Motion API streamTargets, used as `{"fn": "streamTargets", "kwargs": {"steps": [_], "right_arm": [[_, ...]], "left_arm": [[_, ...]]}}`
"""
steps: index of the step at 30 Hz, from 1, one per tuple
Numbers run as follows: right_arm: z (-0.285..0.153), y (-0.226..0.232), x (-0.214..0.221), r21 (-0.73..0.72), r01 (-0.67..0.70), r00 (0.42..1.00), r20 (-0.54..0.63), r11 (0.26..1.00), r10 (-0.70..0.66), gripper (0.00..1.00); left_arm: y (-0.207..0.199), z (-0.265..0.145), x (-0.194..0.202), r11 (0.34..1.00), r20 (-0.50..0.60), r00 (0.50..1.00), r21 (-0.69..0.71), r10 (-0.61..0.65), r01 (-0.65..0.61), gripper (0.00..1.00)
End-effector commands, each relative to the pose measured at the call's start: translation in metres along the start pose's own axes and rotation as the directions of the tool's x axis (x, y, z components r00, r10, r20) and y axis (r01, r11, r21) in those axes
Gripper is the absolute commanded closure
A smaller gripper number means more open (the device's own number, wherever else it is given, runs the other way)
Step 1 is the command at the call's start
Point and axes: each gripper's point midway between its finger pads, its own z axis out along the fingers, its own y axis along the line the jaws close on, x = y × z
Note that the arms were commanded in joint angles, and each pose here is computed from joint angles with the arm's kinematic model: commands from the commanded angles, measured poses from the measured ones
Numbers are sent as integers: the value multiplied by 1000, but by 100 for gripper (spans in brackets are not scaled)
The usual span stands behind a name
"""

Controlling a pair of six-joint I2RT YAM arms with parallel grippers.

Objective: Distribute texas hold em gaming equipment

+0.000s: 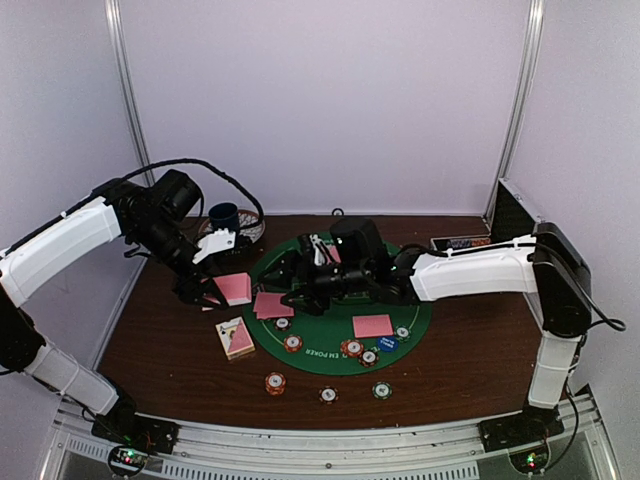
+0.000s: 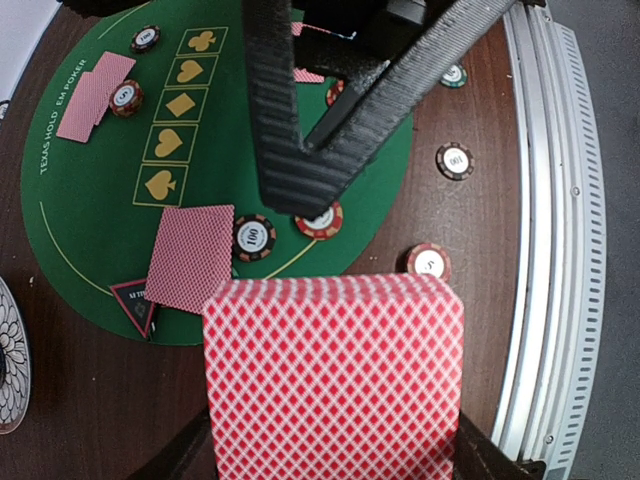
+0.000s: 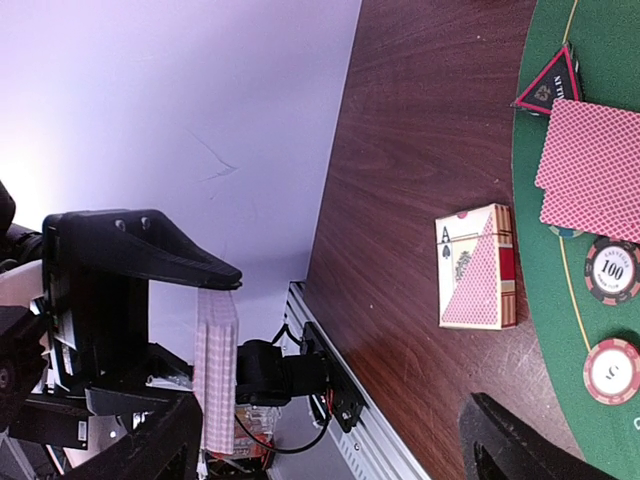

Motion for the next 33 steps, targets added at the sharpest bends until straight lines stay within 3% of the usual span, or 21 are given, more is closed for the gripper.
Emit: {"fn": "streamTargets", "kwargs": {"steps": [1,25,33], "right_arm": [[3,28,-7,-97,15,1000,8,995,-15,7],[54,54,16,-163,25,983,-178,986,-55,8],[57,36,12,-110,-6,984,-175,994,-13,16]], "left_arm": [[2,-13,-15,999,60,998,-25,22,-20,100],[4,-11,-19,1000,66,998,-16,22,-21,100],[4,-13,-20,1000,71,997,-17,25,-24,100]]}}
